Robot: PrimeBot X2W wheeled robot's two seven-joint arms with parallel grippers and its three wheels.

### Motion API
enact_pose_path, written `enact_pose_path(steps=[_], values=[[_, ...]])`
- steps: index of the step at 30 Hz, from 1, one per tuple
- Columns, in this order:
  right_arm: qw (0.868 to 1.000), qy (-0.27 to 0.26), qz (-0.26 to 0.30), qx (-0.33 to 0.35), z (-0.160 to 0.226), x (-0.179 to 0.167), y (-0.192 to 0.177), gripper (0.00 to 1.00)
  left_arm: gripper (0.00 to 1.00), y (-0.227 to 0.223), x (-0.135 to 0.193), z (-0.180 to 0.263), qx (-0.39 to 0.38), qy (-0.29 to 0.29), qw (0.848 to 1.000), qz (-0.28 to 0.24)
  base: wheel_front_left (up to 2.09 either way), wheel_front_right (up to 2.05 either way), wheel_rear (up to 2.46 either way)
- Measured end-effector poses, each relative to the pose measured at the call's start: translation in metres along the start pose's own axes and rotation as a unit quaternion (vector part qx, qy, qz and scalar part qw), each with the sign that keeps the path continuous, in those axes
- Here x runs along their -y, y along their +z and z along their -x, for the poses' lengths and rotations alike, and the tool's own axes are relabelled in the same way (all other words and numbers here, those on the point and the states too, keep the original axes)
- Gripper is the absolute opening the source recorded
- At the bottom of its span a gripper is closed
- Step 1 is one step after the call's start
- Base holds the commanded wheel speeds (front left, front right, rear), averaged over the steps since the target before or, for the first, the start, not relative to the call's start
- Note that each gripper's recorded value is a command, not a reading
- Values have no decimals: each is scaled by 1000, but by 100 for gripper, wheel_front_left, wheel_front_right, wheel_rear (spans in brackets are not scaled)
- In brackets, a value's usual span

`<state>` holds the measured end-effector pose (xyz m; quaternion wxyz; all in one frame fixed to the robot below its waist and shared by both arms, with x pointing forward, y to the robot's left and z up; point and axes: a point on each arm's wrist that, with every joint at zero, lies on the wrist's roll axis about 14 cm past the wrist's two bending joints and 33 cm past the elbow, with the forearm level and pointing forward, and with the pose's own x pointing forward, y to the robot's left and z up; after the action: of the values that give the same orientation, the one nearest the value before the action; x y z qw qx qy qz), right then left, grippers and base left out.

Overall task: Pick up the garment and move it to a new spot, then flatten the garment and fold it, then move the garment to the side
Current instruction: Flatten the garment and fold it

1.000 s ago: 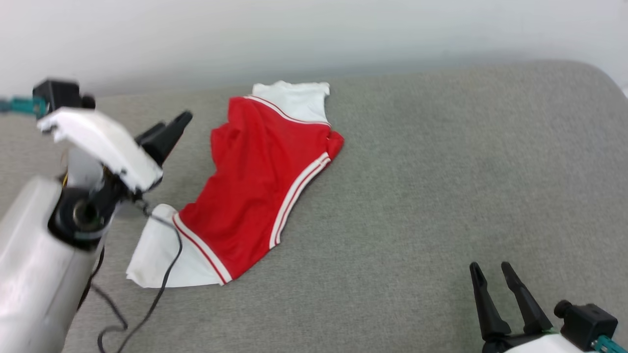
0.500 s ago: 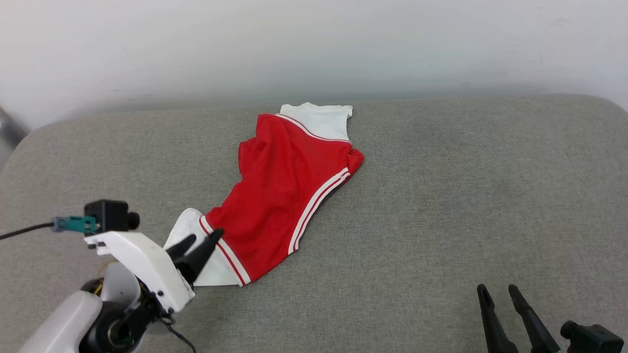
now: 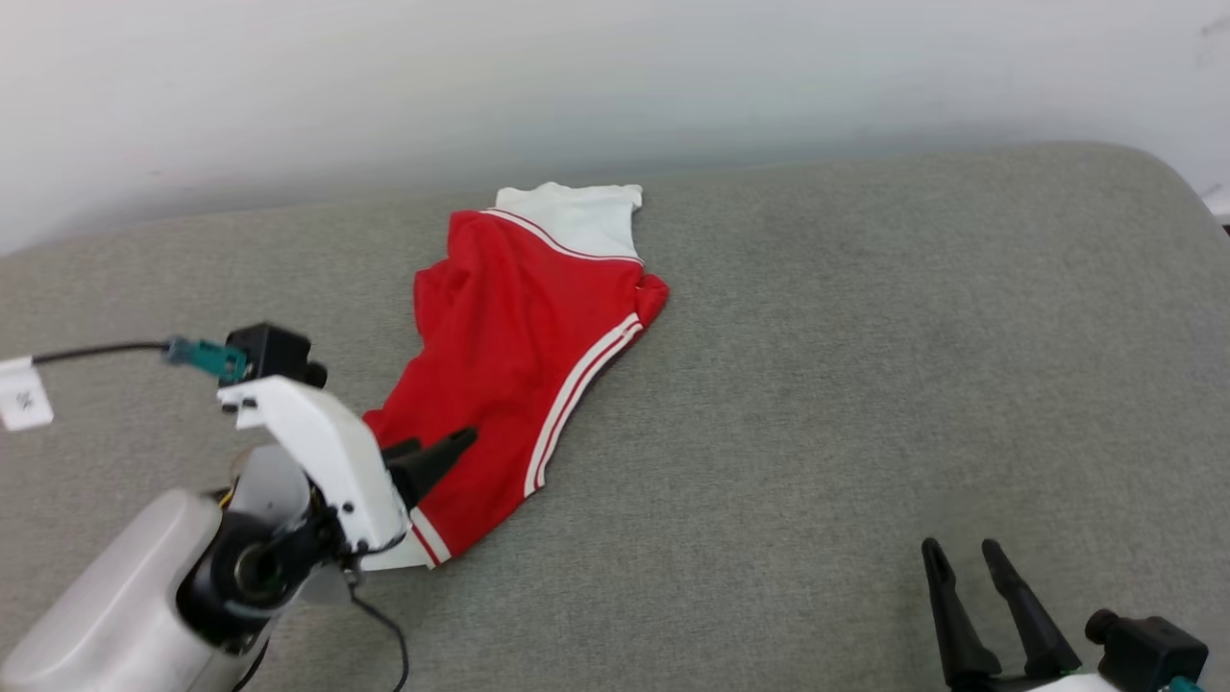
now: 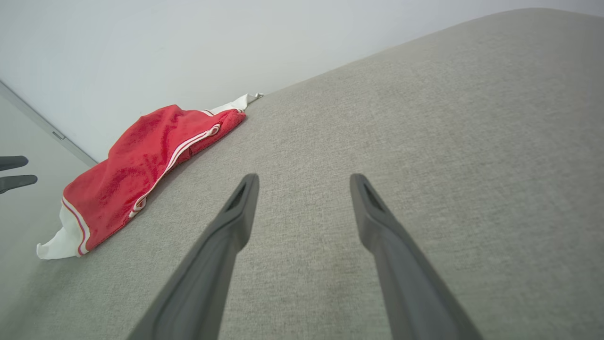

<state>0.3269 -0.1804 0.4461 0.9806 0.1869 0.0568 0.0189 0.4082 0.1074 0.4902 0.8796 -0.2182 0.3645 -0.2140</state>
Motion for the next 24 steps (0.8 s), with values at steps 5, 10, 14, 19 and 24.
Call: enact_pose_path(steps=[5, 10, 14, 19, 24], values=[[1000, -17, -3, 14, -3, 8, 8, 100, 100, 1, 7, -27, -45, 5, 998, -33, 0, 0, 0], [999, -33, -5, 23, -5, 15, 13, 100, 100, -8, -1, -53, -84, 23, 994, -62, 0, 0, 0], [998, -51, -9, 23, -3, 22, 12, 100, 100, 8, -30, -57, -75, 54, 994, -65, 0, 0, 0], [998, -61, -9, 16, -3, 27, 7, 100, 100, 25, -77, -36, -64, 109, 991, -46, 0, 0, 0], [998, -54, -10, 7, -7, 23, 1, 100, 100, 22, -114, -6, -70, 160, 984, -30, 0, 0, 0]])
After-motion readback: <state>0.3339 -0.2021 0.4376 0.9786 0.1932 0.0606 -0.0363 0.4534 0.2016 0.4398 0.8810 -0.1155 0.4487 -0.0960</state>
